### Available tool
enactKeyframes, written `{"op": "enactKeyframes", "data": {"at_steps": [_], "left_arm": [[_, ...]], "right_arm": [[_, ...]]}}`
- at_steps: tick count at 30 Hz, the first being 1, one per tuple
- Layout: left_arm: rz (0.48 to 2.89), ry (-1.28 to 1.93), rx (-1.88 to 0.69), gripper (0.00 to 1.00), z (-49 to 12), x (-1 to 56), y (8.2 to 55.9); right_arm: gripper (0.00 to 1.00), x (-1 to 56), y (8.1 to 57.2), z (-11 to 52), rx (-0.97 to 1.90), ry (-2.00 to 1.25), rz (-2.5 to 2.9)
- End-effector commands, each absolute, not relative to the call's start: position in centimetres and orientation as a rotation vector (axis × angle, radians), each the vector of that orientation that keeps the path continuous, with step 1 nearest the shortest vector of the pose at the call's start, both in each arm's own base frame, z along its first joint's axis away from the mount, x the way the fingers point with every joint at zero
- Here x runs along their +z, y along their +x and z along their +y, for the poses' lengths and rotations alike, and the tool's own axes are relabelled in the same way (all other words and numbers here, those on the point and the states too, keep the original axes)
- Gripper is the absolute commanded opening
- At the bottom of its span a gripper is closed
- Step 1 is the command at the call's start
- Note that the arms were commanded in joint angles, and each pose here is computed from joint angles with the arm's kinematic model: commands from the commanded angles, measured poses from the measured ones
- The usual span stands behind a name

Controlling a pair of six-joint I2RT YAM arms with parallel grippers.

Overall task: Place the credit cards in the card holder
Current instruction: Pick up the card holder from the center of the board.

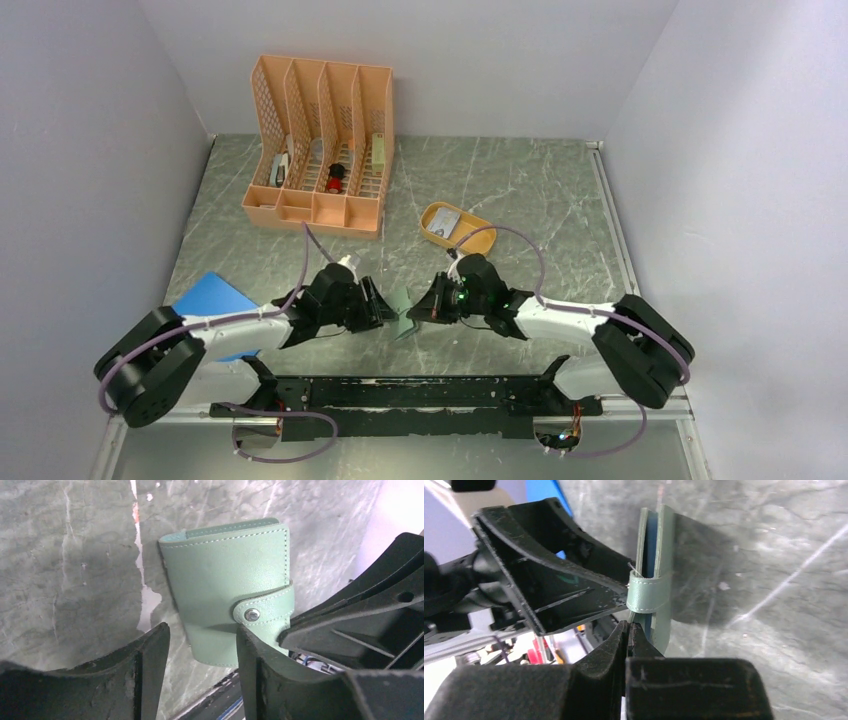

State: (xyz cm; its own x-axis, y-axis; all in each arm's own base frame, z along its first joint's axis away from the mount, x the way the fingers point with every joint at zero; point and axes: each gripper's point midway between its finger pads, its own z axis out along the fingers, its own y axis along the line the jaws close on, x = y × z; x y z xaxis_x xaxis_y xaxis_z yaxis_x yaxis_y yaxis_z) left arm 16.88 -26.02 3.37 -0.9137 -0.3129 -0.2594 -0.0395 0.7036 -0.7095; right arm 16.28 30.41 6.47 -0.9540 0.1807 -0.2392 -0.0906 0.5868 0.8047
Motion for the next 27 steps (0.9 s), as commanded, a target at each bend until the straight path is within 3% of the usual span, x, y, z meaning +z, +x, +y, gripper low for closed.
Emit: {"op": "enactKeyframes", "data": {"at_steps": [1,13,20,27], "left_arm": [[2.501,-0.299,-1.05,0.59,-25.4,4.3,16.8],[2.331,-0.34,-1.211,0.65,-25.2,6.9,17.0],[2.066,-0.428,-1.422,0.7,-24.3,11.9,17.9],[1.894,-0.465,-1.448,0.78,-22.7,17.2,18.6]], "right_arm": [[0.0,9.8,15.6,31.3,1.452,0.023,2.444],[0.0,11.7,16.0,31.2,1.496,0.001,2.38],[0.0,15.7,16.9,31.4,1.521,-0.047,2.288],[0.0,21.0,17.8,31.9,1.57,-0.095,2.169]]}}
